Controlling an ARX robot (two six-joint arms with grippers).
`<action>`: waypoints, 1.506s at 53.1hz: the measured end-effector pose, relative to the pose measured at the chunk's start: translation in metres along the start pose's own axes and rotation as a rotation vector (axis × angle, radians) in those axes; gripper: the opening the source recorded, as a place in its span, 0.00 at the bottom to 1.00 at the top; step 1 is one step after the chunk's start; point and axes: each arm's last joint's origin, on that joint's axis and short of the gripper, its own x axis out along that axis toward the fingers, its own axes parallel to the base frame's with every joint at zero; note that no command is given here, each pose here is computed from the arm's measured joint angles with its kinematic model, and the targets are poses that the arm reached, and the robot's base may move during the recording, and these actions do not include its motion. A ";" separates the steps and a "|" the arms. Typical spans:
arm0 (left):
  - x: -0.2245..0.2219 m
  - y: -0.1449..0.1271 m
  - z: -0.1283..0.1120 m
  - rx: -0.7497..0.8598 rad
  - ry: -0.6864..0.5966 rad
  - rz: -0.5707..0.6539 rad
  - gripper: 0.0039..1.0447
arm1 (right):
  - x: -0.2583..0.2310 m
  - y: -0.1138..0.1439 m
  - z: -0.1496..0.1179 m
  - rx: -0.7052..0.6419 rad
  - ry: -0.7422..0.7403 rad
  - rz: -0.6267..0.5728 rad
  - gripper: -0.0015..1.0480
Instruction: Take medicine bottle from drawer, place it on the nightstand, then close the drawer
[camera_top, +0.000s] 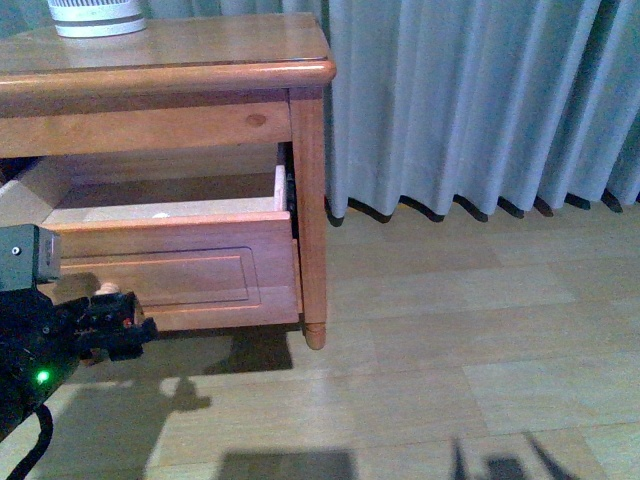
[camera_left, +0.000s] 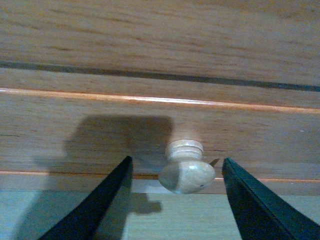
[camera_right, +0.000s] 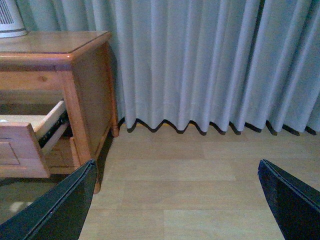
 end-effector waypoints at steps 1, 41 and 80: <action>-0.001 0.000 0.000 0.000 0.002 -0.001 0.69 | 0.000 0.000 0.000 0.000 0.000 0.000 0.93; -0.162 0.031 0.189 -0.064 -0.078 -0.163 0.94 | 0.000 0.000 0.000 0.000 0.000 0.000 0.93; -0.242 -0.006 0.120 0.083 -0.286 0.053 0.03 | 0.000 0.000 0.000 0.000 0.000 -0.004 0.93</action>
